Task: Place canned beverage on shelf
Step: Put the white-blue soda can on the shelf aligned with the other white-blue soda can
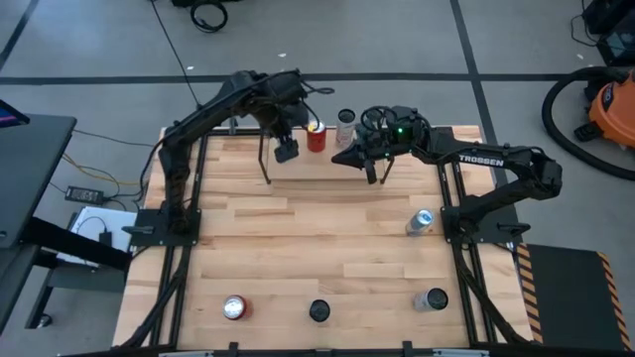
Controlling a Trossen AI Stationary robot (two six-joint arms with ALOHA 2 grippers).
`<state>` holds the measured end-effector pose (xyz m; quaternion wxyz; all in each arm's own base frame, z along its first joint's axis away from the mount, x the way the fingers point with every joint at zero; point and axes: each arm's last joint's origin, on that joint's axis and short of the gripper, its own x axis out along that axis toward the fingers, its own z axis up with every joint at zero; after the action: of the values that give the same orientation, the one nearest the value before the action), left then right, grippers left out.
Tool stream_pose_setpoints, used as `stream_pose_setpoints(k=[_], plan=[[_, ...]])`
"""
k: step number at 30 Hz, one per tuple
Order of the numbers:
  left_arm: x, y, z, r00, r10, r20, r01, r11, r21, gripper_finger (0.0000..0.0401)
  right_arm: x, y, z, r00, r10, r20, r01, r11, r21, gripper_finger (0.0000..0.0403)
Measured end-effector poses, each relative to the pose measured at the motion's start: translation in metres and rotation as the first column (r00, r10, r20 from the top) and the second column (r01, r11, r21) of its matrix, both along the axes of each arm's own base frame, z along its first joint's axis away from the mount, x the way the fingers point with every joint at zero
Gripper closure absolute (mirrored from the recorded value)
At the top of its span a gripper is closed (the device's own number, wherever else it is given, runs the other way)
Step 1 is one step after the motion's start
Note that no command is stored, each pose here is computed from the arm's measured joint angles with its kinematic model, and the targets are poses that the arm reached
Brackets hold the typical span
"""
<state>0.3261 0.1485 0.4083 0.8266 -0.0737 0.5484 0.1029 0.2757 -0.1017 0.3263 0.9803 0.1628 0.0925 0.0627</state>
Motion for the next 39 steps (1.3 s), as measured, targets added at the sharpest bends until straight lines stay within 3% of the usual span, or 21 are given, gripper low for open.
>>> stream_pose_setpoints(k=[14, 20, 32, 39], plan=[[-0.003, -0.045, 0.020, 0.998, -0.019, 0.065, 0.020, 1.000, -0.020, 0.0085, 0.003, 0.011, 0.002, 0.995, 0.100, 0.021, -0.101, 0.995, 0.022, 0.0393], [-0.003, -0.057, 0.023, 0.996, -0.052, 0.073, 0.054, 0.998, -0.017, 0.0085, 0.005, 0.014, 0.004, 0.991, 0.125, 0.049, -0.121, 0.990, -0.072, 0.0386], [-0.003, -0.063, 0.025, 0.995, -0.058, 0.080, 0.060, 0.998, -0.020, 0.0085, 0.010, 0.035, 0.002, 0.973, 0.223, 0.055, -0.207, 0.956, -0.210, 0.0258], [-0.003, -0.062, 0.025, 0.995, -0.058, 0.080, 0.060, 0.998, -0.019, 0.0085, 0.012, 0.047, 0.002, 0.963, 0.265, 0.052, -0.248, 0.943, -0.224, 0.0186]])
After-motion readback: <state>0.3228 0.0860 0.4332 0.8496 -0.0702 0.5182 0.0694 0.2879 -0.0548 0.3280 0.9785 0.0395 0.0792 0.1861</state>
